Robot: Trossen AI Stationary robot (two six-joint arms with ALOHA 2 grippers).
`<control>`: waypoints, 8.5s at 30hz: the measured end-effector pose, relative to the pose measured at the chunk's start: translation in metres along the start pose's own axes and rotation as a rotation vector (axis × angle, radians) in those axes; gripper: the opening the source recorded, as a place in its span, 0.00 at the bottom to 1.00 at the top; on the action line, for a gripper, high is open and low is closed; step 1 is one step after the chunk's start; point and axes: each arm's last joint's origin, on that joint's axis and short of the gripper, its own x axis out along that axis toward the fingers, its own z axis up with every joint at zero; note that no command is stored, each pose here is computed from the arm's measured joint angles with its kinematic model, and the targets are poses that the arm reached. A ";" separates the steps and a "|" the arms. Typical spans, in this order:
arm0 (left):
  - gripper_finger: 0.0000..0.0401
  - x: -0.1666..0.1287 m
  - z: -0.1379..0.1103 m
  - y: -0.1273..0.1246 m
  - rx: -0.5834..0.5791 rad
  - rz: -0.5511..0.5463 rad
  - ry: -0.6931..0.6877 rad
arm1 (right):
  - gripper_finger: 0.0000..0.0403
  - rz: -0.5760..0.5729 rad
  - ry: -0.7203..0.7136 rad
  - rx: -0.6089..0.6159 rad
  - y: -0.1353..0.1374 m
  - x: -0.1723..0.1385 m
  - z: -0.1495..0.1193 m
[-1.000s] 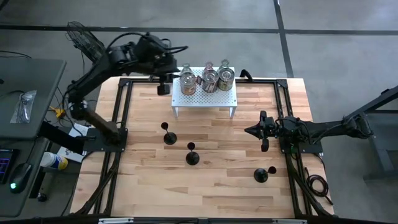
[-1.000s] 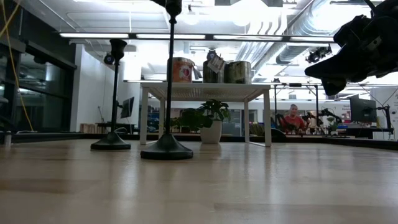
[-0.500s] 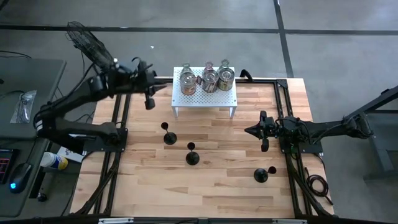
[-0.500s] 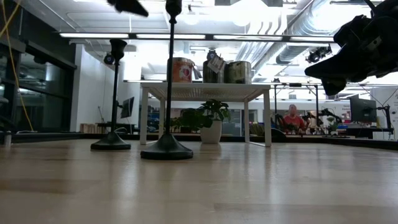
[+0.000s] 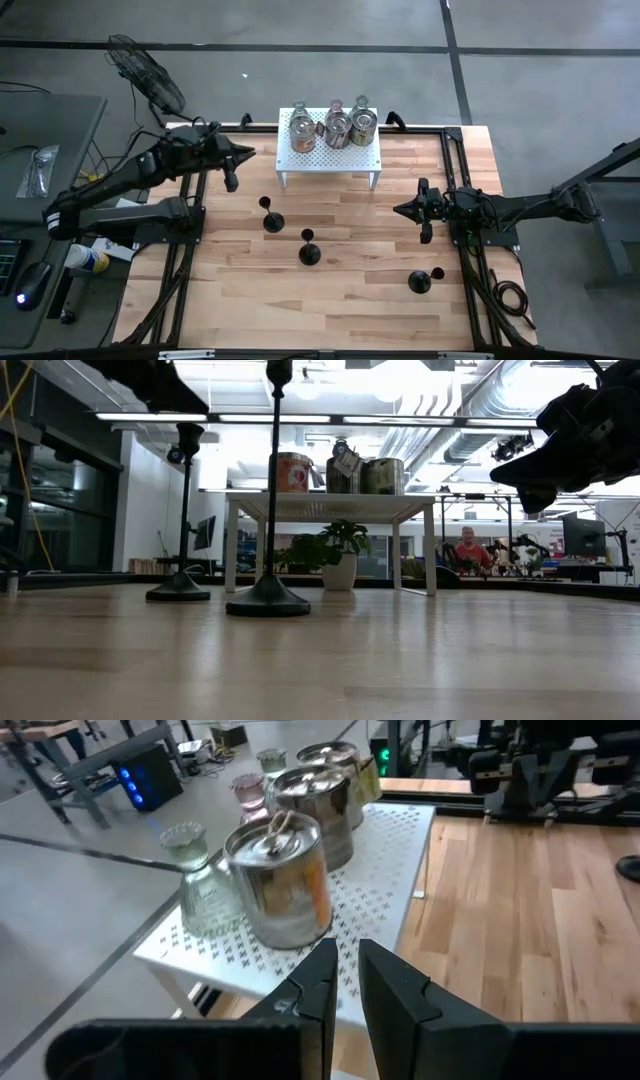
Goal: Pick & Place candle stick holders
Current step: Put the left black candle holder on the shelf, then put the left black candle holder on the shelf aligned with the other candle holder
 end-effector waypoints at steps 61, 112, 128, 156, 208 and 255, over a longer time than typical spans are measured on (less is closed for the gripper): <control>0.55 0.049 -0.079 -0.070 0.004 -0.358 0.411 | 0.01 0.000 0.001 0.000 0.000 0.000 0.000; 0.02 0.054 -0.089 -0.087 -0.078 -0.224 0.252 | 0.01 0.000 0.000 0.000 0.000 0.000 0.000; 0.02 0.053 -0.075 -0.086 -0.058 -0.219 0.203 | 0.01 0.000 0.000 0.000 0.000 0.000 0.000; 0.02 0.063 0.071 -0.073 0.059 -0.028 0.214 | 0.01 0.000 0.000 0.000 0.000 0.000 0.000; 0.01 0.116 0.072 0.009 -0.247 0.115 0.296 | 0.01 0.000 0.001 0.000 0.000 0.000 0.000; 0.44 0.097 0.080 0.011 -0.142 0.126 0.260 | 0.01 0.000 0.000 0.000 0.000 0.000 0.000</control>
